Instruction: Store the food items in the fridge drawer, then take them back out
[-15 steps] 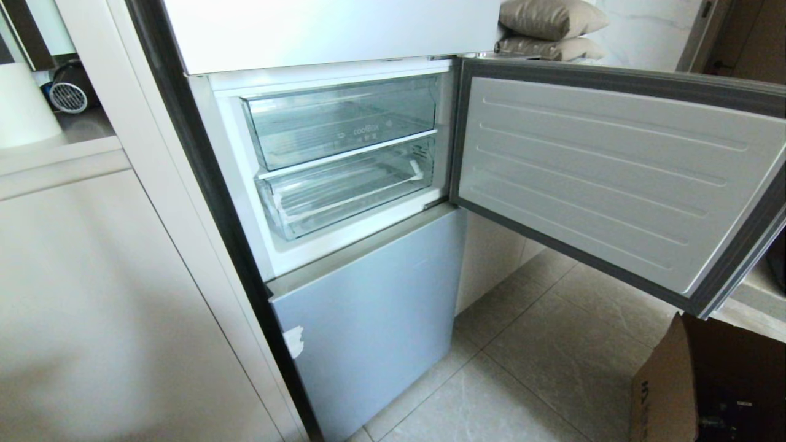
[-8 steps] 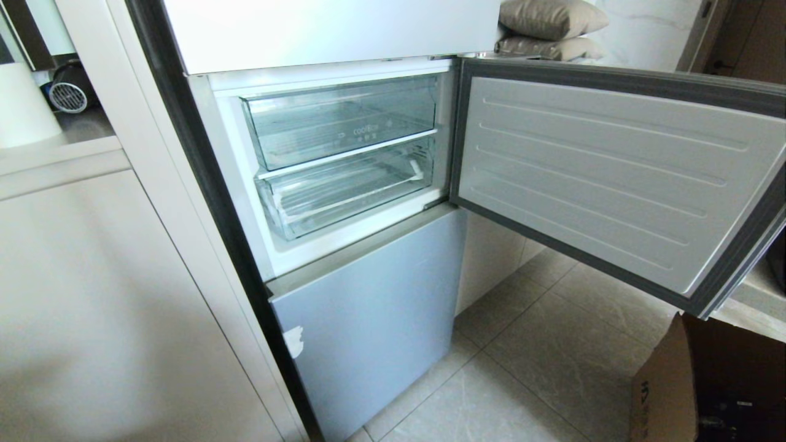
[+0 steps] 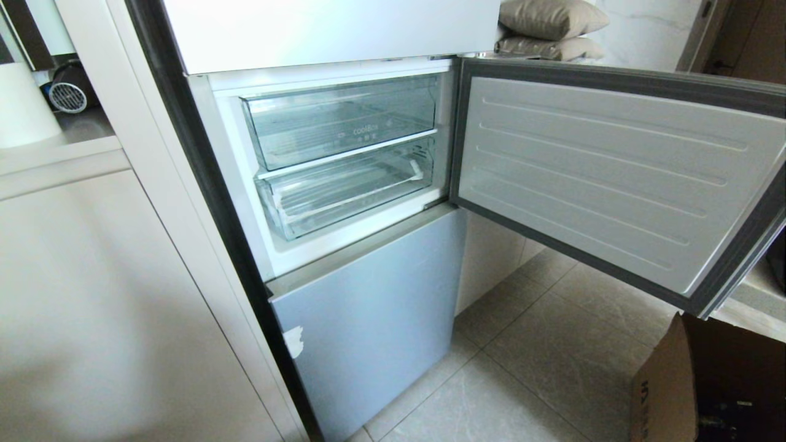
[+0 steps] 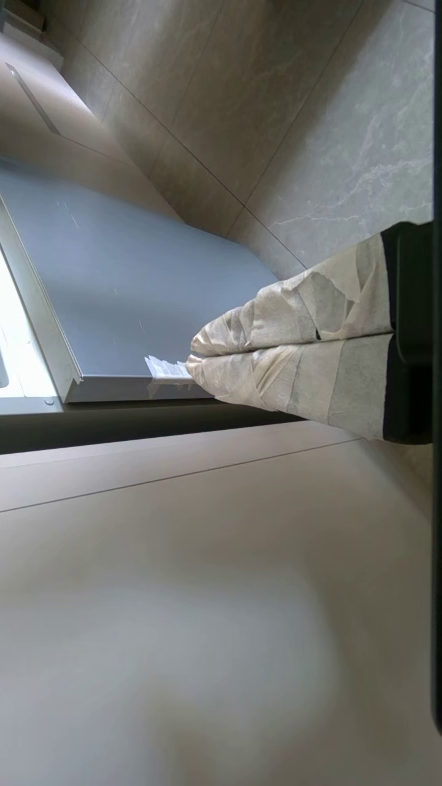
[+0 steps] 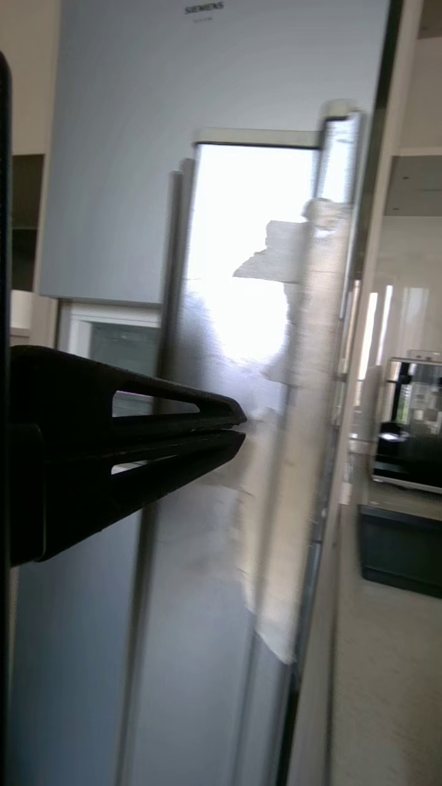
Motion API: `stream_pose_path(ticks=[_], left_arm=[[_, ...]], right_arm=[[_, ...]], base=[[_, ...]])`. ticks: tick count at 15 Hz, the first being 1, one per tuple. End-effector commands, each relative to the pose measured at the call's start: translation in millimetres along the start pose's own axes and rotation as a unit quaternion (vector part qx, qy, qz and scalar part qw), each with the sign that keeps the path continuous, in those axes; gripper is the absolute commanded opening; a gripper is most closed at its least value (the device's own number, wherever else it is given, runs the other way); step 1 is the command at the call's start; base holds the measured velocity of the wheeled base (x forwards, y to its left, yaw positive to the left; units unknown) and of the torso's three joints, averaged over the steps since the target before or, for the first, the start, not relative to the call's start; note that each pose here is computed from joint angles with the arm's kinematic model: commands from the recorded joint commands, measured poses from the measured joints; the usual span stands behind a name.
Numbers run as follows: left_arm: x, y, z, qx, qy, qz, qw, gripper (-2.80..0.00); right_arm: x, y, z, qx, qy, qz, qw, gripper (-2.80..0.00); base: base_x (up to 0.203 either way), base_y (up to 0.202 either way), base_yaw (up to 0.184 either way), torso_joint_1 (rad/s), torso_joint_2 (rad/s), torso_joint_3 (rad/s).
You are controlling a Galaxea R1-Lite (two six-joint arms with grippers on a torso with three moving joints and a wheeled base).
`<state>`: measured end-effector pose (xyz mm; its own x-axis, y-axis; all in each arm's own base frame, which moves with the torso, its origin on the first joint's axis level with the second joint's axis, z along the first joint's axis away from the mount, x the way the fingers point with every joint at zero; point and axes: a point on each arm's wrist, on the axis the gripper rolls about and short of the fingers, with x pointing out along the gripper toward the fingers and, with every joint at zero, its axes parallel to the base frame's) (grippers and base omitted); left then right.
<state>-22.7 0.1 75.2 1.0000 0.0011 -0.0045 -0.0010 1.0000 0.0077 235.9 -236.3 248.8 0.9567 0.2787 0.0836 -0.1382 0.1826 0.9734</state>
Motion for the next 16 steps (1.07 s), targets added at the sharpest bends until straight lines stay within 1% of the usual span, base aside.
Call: stream_pose_path(ticks=[1, 2, 3, 4, 5, 6, 7, 8, 9, 10, 11, 13, 14, 15, 16], left_arm=[[0.0, 0.0, 0.0, 0.0, 0.0, 0.0, 1.0, -2.8], [0.0, 0.0, 0.0, 0.0, 0.0, 0.0, 1.0, -2.8], [0.0, 0.0, 0.0, 0.0, 0.0, 0.0, 1.0, -2.8], [0.0, 0.0, 0.0, 0.0, 0.0, 0.0, 1.0, -2.8], [0.0, 0.0, 0.0, 0.0, 0.0, 0.0, 1.0, -2.8], [0.0, 0.0, 0.0, 0.0, 0.0, 0.0, 1.0, -2.8], [0.0, 0.0, 0.0, 0.0, 0.0, 0.0, 1.0, -2.8], [0.0, 0.0, 0.0, 0.0, 0.0, 0.0, 1.0, -2.8], [0.0, 0.0, 0.0, 0.0, 0.0, 0.0, 1.0, -2.8], [0.0, 0.0, 0.0, 0.0, 0.0, 0.0, 1.0, -2.8], [0.0, 0.0, 0.0, 0.0, 0.0, 0.0, 1.0, -2.8], [0.0, 0.0, 0.0, 0.0, 0.0, 0.0, 1.0, -2.8], [0.0, 0.0, 0.0, 0.0, 0.0, 0.0, 1.0, -2.8], [0.0, 0.0, 0.0, 0.0, 0.0, 0.0, 1.0, -2.8], [0.0, 0.0, 0.0, 0.0, 0.0, 0.0, 1.0, -2.8]], right_arm=[[-7.3, 14.9, -16.2, -0.005, 0.019, 0.005, 1.0, -2.8], [-9.7, 17.4, -21.7, -0.002, 0.026, 0.004, 1.0, -2.8], [-13.7, 21.5, -29.1, -0.007, 0.025, 0.004, 1.0, -2.8], [-19.6, 25.8, -35.4, -0.026, 0.014, 0.007, 1.0, -2.8], [-27.8, 28.6, -35.6, -0.057, -0.023, 0.01, 0.998, -2.8], [-35.6, 32.3, -33.7, -0.095, -0.085, 0.016, 0.992, -2.8], [-39.5, 35.9, -30.6, -0.128, -0.149, 0.027, 0.98, -2.8], [-41.5, 36.3, -25.8, -0.151, -0.205, 0.036, 0.966, -2.8], [-41.3, 30.8, -18.1, -0.177, -0.248, 0.04, 0.952, -2.8], [-39.7, 22.3, -11.0, -0.195, -0.262, 0.035, 0.945, -2.8], [-36.0, 12.9, -3.6, -0.197, -0.264, 0.032, 0.944, -2.8], [-21.5, -7.3, 12.8, -0.187, -0.255, 0.031, 0.948, -2.8], [-13.2, -16.0, 20.3, -0.174, -0.249, 0.036, 0.952, -2.8], [-3.8, -22.6, 28.3, -0.15, -0.235, 0.048, 0.959, -2.8], [4.3, -25.5, 34.4, -0.117, -0.213, 0.063, 0.968, -2.8]], base=[[0.0, 0.0, 0.0, 0.0, 0.0, 0.0], [0.0, 0.0, 0.0, 0.0, 0.0, 0.0], [0.0, 0.0, 0.0, 0.0, 0.0, 0.0], [0.0, 0.0, 0.0, 0.0, 0.0, 0.0], [0.0, 0.0, 0.0, 0.0, 0.0, 0.0], [0.0, 0.0, 0.0, 0.0, 0.0, 0.0], [0.0, 0.0, 0.0, 0.0, 0.0, 0.0], [0.0, 0.0, 0.0, 0.0, 0.0, 0.0], [0.0, 0.0, 0.0, 0.0, 0.0, 0.0], [0.0, 0.0, 0.0, 0.0, 0.0, 0.0], [0.0, 0.0, 0.0, 0.0, 0.0, 0.0], [0.0, 0.0, 0.0, 0.0, 0.0, 0.0], [0.0, 0.0, 0.0, 0.0, 0.0, 0.0], [0.0, 0.0, 0.0, 0.0, 0.0, 0.0], [0.0, 0.0, 0.0, 0.0, 0.0, 0.0]])
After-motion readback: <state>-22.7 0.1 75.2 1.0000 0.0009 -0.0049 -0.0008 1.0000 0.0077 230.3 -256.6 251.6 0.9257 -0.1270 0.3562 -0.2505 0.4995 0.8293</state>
